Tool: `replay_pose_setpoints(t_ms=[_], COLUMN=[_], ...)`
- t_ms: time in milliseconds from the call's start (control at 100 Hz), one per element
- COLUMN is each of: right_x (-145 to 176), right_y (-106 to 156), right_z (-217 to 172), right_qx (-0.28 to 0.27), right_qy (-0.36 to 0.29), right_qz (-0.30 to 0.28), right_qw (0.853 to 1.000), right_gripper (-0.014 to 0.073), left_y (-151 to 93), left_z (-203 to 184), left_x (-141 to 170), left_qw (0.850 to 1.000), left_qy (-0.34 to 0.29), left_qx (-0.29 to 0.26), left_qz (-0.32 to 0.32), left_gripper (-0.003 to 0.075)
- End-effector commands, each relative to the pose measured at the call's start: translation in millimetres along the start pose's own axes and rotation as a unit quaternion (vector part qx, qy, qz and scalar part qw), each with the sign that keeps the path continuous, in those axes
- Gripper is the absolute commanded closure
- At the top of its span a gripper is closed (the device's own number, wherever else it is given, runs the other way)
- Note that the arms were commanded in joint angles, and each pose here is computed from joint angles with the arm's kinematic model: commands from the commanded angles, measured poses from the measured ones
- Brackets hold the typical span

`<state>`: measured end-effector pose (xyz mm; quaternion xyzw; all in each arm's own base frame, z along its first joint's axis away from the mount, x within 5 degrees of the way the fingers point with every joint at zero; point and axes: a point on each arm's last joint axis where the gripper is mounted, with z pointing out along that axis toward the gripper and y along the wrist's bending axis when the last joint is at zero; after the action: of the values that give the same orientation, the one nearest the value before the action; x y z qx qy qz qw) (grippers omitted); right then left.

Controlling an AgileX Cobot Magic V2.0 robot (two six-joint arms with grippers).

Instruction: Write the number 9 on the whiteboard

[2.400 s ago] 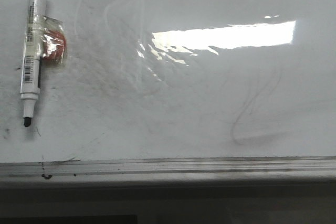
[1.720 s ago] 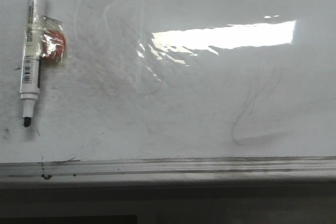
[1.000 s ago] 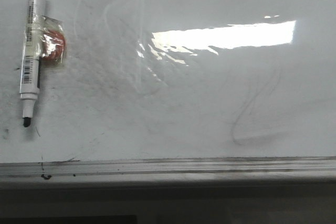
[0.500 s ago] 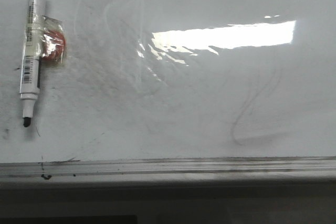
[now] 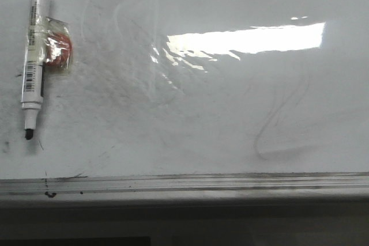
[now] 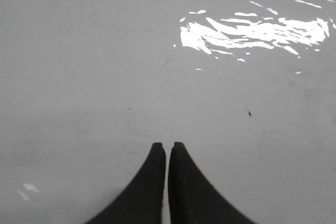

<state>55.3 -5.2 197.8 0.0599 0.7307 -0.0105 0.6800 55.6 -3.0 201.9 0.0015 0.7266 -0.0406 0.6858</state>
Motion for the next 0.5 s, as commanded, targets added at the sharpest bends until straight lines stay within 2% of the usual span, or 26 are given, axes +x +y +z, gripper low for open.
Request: replay_pose_setpoints(t_ms=[0,50,230,350,490], right_x=[-26,-30,-52,-65,-65], right_y=[2,3,10,13,14], right_z=[-4,-3,8,19,28], right_qx=[-0.005,-0.011,-0.038,-0.048,-0.048], right_qy=[-0.051,-0.037,0.052,0.076,0.099], right_qz=[0.014,0.015,0.010,0.009,0.008], right_qw=[0.999,0.999,0.998,0.996,0.994], right_gripper=[0.0659,0.0658,0.0658,0.0659,0.0659], left_y=[-2,-2,-4,-5,-6], left_z=[-2,-2,5,13,20], left_x=[-10,-17,-48,-63,-67], left_qw=[0.999,0.998,0.999,0.998,0.998], left_qy=[-0.049,-0.049,-0.023,-0.039,-0.045], left_qx=[0.012,0.014,0.012,0.013,0.014], left_qz=[-0.020,-0.037,-0.040,-0.041,-0.041], left_gripper=[0.0741,0.0741,0.0741,0.0741,0.0722])
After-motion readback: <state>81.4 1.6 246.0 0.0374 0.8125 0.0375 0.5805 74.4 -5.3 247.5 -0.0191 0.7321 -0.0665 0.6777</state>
